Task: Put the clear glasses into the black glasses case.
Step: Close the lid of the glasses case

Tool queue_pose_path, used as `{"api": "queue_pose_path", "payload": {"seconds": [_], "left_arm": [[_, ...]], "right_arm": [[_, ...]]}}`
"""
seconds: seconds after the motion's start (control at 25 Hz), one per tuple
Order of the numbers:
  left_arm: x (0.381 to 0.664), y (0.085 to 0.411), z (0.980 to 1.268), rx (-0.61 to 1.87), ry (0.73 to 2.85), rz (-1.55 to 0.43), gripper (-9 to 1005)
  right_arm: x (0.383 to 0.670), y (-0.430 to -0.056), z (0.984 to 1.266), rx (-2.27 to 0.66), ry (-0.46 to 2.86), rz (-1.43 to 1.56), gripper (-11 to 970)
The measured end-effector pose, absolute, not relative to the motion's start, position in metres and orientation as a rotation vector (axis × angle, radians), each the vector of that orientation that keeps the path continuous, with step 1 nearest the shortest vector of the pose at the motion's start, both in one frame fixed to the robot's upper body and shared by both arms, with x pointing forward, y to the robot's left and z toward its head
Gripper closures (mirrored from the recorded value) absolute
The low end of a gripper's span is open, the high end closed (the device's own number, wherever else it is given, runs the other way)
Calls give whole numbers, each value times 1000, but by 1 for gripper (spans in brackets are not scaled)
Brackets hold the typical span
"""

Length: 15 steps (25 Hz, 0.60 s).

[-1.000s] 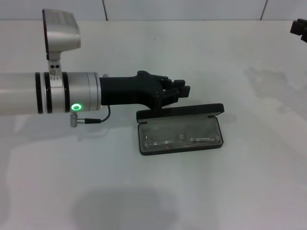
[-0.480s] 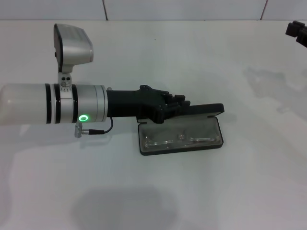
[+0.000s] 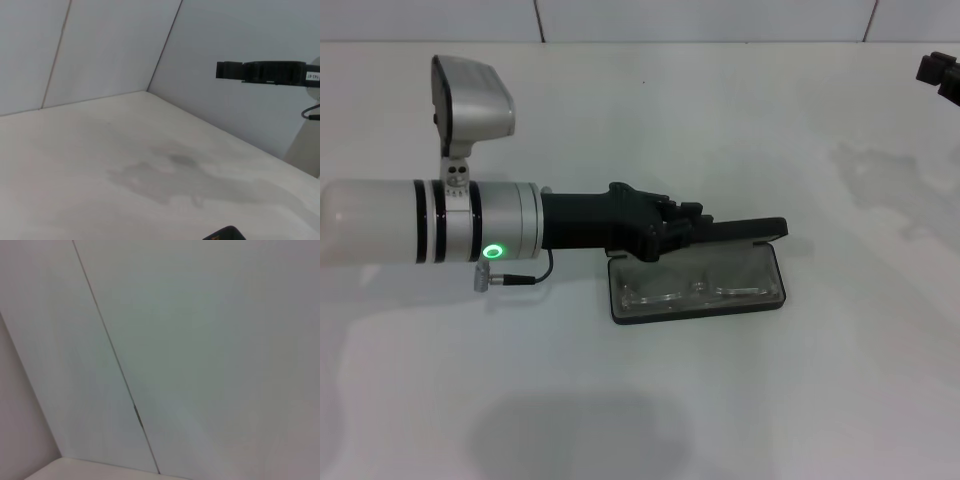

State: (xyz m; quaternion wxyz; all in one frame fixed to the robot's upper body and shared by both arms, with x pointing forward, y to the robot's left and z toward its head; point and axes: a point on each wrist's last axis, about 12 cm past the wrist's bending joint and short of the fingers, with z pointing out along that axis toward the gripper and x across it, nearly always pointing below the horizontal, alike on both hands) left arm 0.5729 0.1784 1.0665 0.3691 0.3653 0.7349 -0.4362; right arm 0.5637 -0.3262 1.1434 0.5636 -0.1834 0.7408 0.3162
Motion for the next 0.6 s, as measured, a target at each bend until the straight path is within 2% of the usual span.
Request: {"api": "queue_pose_path", "payload": {"seconds": [0.6], "left_arm": [[558, 173, 1054, 1061, 1890, -1133, 789]], "right_arm": [[564, -324, 1143, -424, 1737, 764, 845]]}}
